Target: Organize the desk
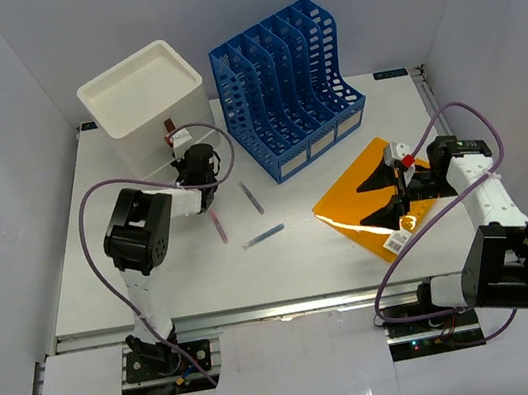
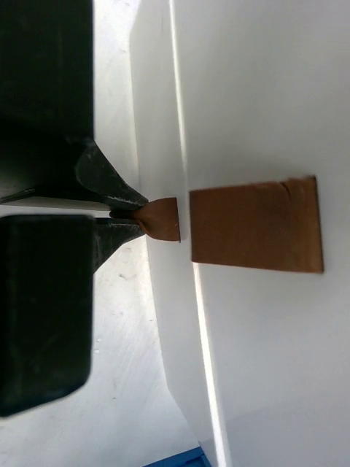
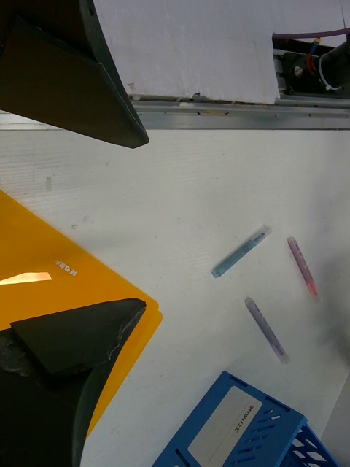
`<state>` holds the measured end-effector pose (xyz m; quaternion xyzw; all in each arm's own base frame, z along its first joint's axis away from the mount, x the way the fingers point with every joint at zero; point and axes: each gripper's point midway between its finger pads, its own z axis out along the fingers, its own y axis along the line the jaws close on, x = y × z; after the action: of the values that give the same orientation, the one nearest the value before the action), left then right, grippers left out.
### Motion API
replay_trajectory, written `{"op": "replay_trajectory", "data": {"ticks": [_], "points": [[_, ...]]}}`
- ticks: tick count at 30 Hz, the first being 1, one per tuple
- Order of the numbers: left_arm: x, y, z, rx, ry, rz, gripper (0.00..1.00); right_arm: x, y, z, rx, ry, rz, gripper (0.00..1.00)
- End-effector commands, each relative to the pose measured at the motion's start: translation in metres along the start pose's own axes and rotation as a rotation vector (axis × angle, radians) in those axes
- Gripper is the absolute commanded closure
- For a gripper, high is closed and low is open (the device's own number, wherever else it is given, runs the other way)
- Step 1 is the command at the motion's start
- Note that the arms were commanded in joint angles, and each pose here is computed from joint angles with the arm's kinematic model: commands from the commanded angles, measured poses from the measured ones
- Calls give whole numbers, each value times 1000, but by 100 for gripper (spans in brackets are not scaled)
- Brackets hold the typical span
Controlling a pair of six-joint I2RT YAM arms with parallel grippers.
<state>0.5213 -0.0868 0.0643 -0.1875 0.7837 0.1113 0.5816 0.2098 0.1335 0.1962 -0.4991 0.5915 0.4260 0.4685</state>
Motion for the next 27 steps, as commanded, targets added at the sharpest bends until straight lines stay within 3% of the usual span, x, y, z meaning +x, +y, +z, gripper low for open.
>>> {"op": "replay_trajectory", "data": {"ticks": [1,5,14,22,27], "points": [[-28,13,-24,0,-35,-80,100,-15,-3,-3,16,-32,-45,10],[-25,14,-45,22,-24,-99,100,-14,-3,-3,17,-30,-45,10],[28,21,-108,70,87,-130,100,-14,-2,-3,18,-29,-50,10],[45,33,-129,76,148,-150,100,-10,-5,-2,15,-28,7,10],[45,25,-143,158,203,-174,44,-7,-18,1,37,1,12,10]]}}
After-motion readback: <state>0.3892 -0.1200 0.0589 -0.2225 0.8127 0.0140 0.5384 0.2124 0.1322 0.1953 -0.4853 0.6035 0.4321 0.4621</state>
